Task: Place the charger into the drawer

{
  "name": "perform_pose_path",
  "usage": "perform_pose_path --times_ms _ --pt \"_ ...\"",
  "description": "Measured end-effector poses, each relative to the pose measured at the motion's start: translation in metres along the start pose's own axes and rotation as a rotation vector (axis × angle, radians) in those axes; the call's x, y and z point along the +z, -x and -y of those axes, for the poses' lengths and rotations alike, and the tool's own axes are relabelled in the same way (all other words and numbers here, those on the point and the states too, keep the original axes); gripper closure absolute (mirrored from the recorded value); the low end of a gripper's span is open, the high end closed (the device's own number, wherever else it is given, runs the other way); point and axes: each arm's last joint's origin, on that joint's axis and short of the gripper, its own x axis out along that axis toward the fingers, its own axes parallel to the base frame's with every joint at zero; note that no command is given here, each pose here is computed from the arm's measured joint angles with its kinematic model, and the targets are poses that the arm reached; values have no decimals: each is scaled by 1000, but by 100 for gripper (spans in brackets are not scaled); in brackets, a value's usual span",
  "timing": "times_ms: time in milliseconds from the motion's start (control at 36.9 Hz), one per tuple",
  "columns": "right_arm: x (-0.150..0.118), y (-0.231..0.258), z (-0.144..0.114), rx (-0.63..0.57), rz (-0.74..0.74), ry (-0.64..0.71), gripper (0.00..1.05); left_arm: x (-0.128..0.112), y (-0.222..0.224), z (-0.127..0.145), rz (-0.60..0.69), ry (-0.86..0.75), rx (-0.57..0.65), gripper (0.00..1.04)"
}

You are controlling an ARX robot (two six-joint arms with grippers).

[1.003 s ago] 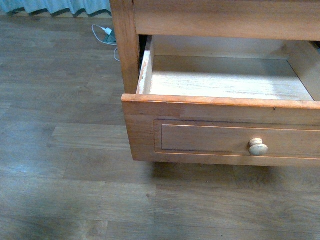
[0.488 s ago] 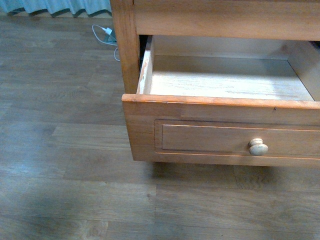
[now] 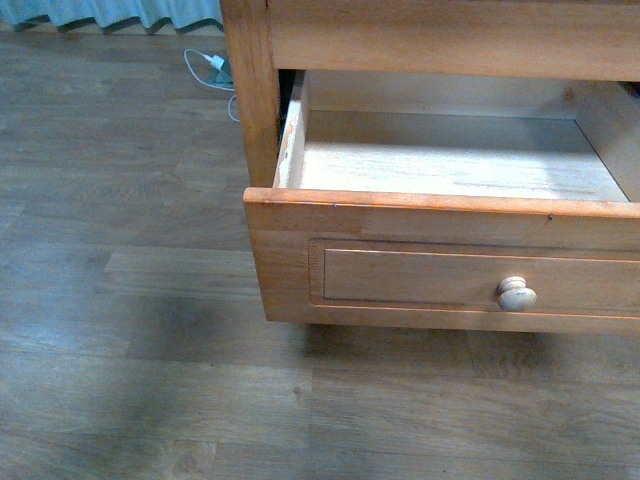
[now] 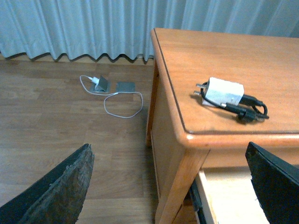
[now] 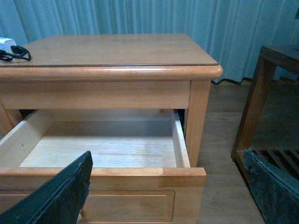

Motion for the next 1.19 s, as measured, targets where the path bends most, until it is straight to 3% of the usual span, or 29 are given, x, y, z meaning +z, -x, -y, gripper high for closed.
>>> perform_pose_path --times_ms 244,542,678,1193 --pt "0 0 0 0 0 0 9 17 -76 37 -6 10 -73 6" --pt "0 0 0 0 0 0 9 8 -136 72 -40 95 -63 6" --pt "0 0 0 0 0 0 9 2 -149 76 -83 149 0 6" --pt "0 0 0 0 0 0 9 -16 -158 92 -158 141 16 6"
